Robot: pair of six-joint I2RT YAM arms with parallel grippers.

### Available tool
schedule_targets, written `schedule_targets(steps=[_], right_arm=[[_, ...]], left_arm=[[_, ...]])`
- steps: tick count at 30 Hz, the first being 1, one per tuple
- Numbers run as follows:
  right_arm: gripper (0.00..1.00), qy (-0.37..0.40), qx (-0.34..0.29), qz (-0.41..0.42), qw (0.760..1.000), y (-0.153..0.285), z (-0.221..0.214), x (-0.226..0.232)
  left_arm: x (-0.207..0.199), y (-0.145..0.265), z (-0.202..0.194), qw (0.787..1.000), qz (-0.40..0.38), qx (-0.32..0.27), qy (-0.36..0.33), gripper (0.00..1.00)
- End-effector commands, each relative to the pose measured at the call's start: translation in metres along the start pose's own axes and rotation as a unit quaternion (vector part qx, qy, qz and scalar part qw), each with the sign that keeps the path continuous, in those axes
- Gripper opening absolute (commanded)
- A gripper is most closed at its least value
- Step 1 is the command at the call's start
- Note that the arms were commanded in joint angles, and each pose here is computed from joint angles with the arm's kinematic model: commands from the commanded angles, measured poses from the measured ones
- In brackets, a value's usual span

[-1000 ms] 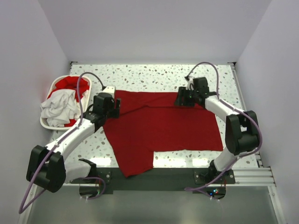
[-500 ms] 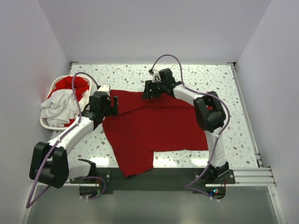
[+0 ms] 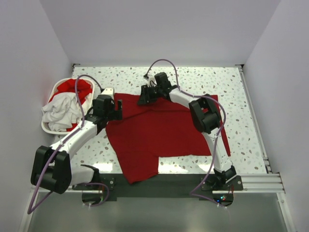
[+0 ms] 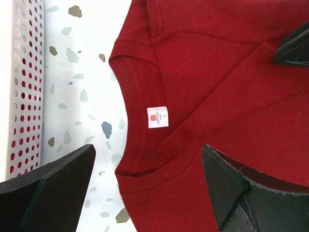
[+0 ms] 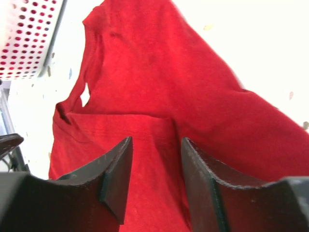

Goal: Fold and stack the t-shirts
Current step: Fold the tshirt

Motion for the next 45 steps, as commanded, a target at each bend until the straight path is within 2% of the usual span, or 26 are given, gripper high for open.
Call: schedule_targets(steps=[1, 5, 6, 9, 14, 23, 24, 25, 27, 30, 35, 45], right_arm=[[0.47, 0.017, -0.005, 0.043, 0.999, -0.002, 0.01, 0.018], [0.34, 0.025, 0.0, 0.055, 0.998, 0.002, 0.007, 0.024], [0.26, 0.027, 0.001, 0.057, 0.998, 0.004, 0.007, 0.025], [0.09, 0.03, 0.009, 0.062, 0.998, 0.01, 0.004, 0.029], [0.0, 0.04, 0.019, 0.062, 0.997, 0.025, -0.008, 0.034], [0.0, 0.069, 0.039, 0.043, 0.996, 0.048, -0.03, 0.034], [0.03, 0.075, 0.038, 0.04, 0.996, 0.048, -0.03, 0.034], [0.1, 0.079, 0.032, 0.032, 0.996, 0.049, -0.028, 0.035], [0.32, 0.095, 0.016, 0.025, 0.995, 0.05, -0.022, 0.039], [0.45, 0.109, -0.004, 0.014, 0.994, 0.047, -0.01, 0.04], [0.45, 0.122, -0.028, 0.002, 0.992, 0.034, 0.011, 0.039], [0.43, 0.101, -0.005, -0.002, 0.995, -0.005, 0.012, 0.014]], left_arm=[[0.001, -0.001, 0.011, 1.0, -0.001, -0.03, 0.003, 0.96], [0.001, -0.001, 0.01, 1.0, -0.002, -0.027, 0.002, 0.97], [0.001, -0.001, 0.011, 1.0, -0.002, -0.03, 0.002, 0.97], [0.0, -0.001, 0.01, 1.0, -0.005, -0.029, 0.001, 0.97], [0.001, -0.001, 0.01, 1.0, -0.004, -0.029, 0.001, 0.97], [0.0, -0.001, 0.01, 1.0, -0.008, -0.028, 0.001, 0.97], [0.0, -0.001, 0.01, 1.0, -0.008, -0.028, 0.0, 0.97], [0.0, -0.001, 0.01, 1.0, -0.008, -0.027, 0.0, 0.97], [0.0, -0.001, 0.009, 1.0, -0.008, -0.027, 0.0, 0.97], [0.0, -0.002, 0.009, 1.0, -0.006, -0.024, 0.0, 0.98], [0.0, -0.003, 0.008, 1.0, -0.006, -0.023, -0.002, 0.98], [-0.002, -0.006, 0.007, 1.0, -0.011, -0.015, -0.003, 0.99]])
Point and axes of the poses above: each gripper's point midway between its finger pads, its own y axis back along the fingers, its own x axis along the line the jaws close on, z = x × y, the point moved 10 cm from there along y, back along the fingers, and after that the axes turned 9 degrees about -y, right-handed, at the moved point
